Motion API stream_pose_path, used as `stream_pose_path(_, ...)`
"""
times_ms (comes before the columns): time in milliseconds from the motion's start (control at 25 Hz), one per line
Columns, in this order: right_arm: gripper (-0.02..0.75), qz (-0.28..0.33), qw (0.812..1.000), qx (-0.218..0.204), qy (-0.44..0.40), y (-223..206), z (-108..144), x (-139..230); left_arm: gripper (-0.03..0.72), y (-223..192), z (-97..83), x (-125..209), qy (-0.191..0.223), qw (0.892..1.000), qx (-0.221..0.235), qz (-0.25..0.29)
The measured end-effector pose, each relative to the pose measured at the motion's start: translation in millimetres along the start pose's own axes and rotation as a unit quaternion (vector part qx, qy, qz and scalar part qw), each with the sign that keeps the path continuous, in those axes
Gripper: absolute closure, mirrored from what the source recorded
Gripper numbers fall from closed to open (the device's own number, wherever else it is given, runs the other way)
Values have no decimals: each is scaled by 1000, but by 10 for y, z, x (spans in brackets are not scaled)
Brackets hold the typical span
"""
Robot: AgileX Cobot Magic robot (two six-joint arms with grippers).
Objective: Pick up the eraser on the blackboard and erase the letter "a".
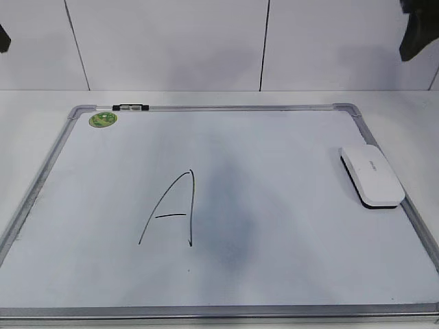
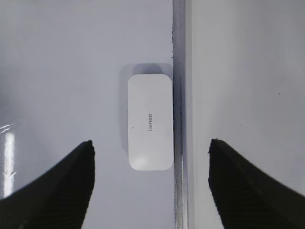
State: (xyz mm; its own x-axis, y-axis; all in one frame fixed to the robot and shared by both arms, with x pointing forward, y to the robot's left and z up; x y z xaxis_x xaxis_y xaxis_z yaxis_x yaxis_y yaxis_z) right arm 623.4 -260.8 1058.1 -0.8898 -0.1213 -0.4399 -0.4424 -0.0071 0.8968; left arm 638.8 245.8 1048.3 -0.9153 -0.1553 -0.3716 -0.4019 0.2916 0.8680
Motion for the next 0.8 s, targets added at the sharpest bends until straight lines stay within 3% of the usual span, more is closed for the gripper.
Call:
stream_pose_path(240,161,-60,998,-1,-4,559,-18,28,431,496,-182,37,-14,998,18,-52)
stream_pose_path(560,163,-127,991,-45,-15,1151,122,129,443,1060,-493,231,-60,992,33,-108)
stream_pose_path(800,166,-139,989,-56,-17,1360,159,532,445,1732,-552,466,-83,978,24,-188)
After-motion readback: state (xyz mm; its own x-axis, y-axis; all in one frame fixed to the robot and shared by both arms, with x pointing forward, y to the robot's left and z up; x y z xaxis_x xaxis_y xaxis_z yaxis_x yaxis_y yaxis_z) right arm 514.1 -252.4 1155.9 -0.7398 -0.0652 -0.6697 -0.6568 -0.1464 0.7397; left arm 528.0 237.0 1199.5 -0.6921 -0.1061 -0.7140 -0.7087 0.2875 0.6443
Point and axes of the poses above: a point on each arm's last joint axis where the gripper is mounted, y pointing back along that axis away from the gripper, z along the wrist's bending axis when the last joint is at zero, x = y × z, the point moved 10 cm from there along -y, pointing out along that axis toward the gripper, and after that the axes turned 7 degrees about y, right-handed, at the moved point
